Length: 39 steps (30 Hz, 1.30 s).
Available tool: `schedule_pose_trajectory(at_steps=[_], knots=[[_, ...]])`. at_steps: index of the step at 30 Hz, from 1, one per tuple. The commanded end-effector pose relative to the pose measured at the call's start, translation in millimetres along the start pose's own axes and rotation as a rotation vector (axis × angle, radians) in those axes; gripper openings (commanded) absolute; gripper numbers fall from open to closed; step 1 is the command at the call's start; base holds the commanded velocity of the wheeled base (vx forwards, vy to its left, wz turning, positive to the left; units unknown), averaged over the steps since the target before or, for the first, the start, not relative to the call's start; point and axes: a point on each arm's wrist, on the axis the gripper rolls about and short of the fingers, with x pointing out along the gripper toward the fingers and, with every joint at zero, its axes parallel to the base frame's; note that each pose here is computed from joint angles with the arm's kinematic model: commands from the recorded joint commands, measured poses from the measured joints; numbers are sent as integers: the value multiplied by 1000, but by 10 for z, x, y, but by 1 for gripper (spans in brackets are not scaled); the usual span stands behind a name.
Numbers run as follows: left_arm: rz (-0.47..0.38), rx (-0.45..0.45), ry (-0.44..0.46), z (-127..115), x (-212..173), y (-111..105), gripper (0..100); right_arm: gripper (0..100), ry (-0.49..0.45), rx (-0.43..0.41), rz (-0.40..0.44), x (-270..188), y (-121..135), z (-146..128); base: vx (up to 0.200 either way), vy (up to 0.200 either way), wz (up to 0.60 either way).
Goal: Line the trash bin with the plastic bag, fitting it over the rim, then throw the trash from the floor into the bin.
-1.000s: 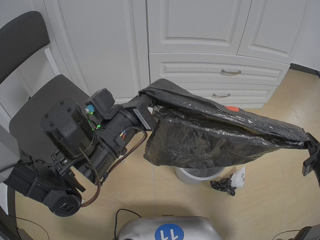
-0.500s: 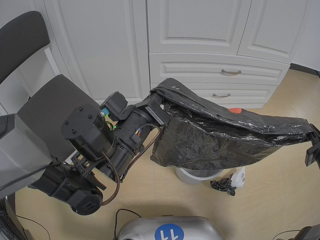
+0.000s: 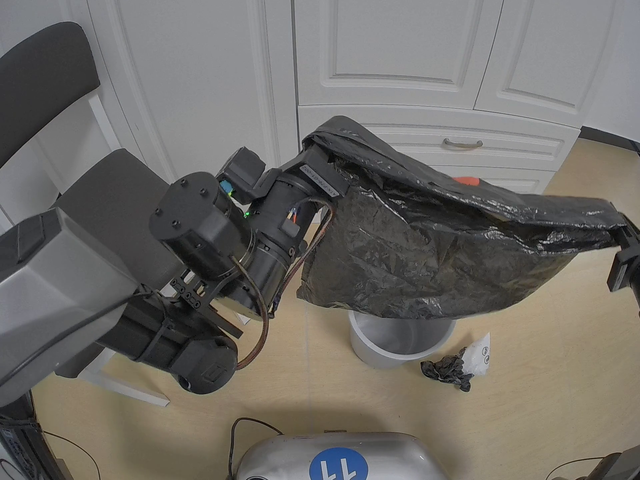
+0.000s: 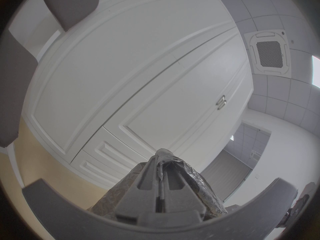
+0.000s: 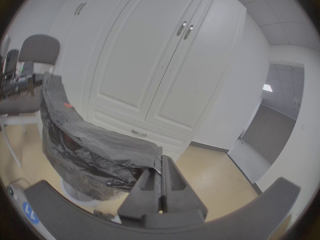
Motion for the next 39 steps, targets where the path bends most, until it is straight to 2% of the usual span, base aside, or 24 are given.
schedule_pose_trajectory(at_steps=[1,8,16,20,22,25,29,34,37,39], knots=[[43,-22,-72,-2,160,86,0,0,-24,57,-15,335,207,-32,0,0,0],[61,-11,-103,57,217,176,0,0,-152,134,-75,681,425,-83,0,0,0],[97,11,-101,-17,274,381,0,0,-75,91,-63,844,548,-307,0,0,0],[114,12,-37,-275,221,434,0,0,-43,62,-88,817,448,-399,0,0,0],[114,9,12,-480,143,337,0,0,-44,43,-94,775,334,-430,0,0,0],[109,7,46,-549,64,262,0,0,-61,23,-94,714,237,-419,0,0,0],[113,46,162,-702,-199,212,0,0,-32,-76,-45,454,145,-510,0,0,0],[89,132,274,-716,-465,180,0,0,9,-232,32,134,75,-585,0,0,0],[43,155,366,-678,-668,169,0,0,16,-284,62,-36,21,-580,0,0,0],[-17,157,463,-680,-837,183,0,0,31,-321,99,-138,-12,-576,0,0,0]])
